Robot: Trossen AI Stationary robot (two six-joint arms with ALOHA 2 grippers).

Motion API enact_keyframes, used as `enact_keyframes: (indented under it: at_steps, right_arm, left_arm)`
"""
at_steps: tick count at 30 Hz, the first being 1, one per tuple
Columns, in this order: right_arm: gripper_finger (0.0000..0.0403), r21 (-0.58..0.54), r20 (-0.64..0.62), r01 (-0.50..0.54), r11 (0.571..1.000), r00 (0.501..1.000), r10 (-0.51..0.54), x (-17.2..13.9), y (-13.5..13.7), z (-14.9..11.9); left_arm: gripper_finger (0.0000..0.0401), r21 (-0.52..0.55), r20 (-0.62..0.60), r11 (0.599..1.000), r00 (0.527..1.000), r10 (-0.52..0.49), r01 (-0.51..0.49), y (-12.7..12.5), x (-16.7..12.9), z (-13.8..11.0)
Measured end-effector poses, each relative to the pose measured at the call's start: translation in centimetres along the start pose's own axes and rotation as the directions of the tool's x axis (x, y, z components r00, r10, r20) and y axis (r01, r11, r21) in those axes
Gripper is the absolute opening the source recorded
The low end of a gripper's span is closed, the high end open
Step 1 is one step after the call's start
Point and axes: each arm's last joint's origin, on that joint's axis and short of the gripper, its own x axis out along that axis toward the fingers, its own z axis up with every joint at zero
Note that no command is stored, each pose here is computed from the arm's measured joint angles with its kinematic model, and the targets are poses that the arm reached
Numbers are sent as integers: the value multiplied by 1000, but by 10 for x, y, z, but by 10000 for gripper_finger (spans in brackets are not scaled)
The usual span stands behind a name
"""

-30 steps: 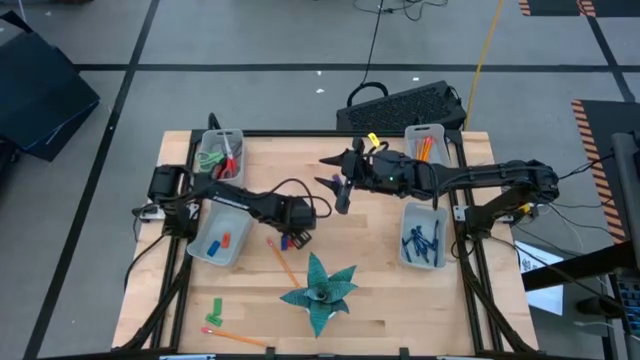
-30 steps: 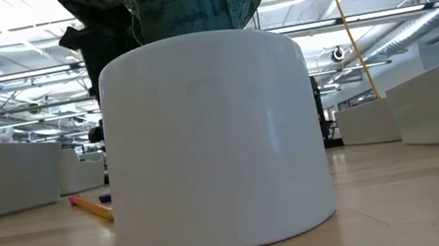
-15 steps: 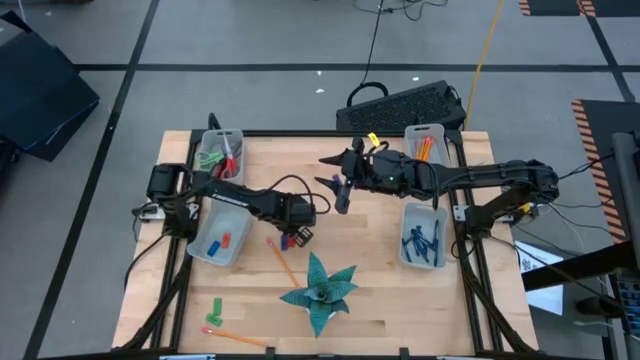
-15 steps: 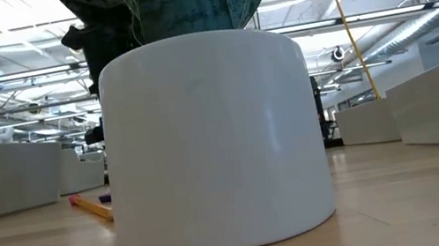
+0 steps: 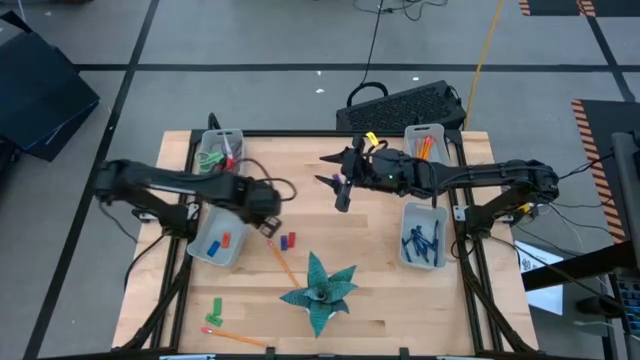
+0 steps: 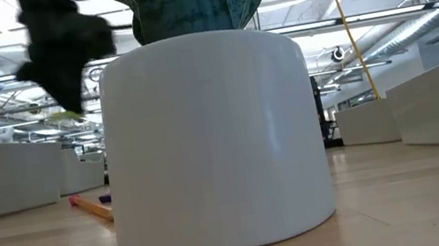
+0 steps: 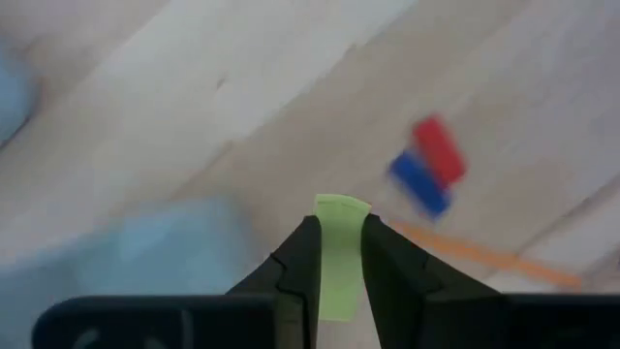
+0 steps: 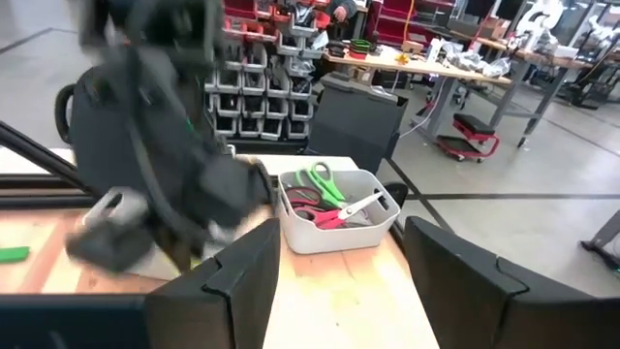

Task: Sort crayons/erasers/pens/pencils in bins
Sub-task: Put the light green eraser into the bottom left gray bin

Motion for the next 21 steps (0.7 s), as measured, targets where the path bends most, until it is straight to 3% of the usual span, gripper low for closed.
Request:
enact_keyframes:
  at_steps: [5,9,16,21]
  right_arm:
    - [212,-12,-43,4,1000,999,-5,1,-3,-4]
    - [212,-10,-67,7,1000,998,-8,1,-4,-7]
    - [212,48,-71,32,998,997,-28,2,-11,-8]
    - [212,94,-100,37,995,995,-27,2,-13,-11]
  left_arm:
    - [67,-66,-100,987,985,138,-145,26,-27,-30]
    - [67,-67,-155,968,961,230,-243,36,-27,-45]
    - [67,-115,-176,968,964,199,-221,41,24,-55]
    - [79,-204,-223,939,947,231,-277,55,49,-67]
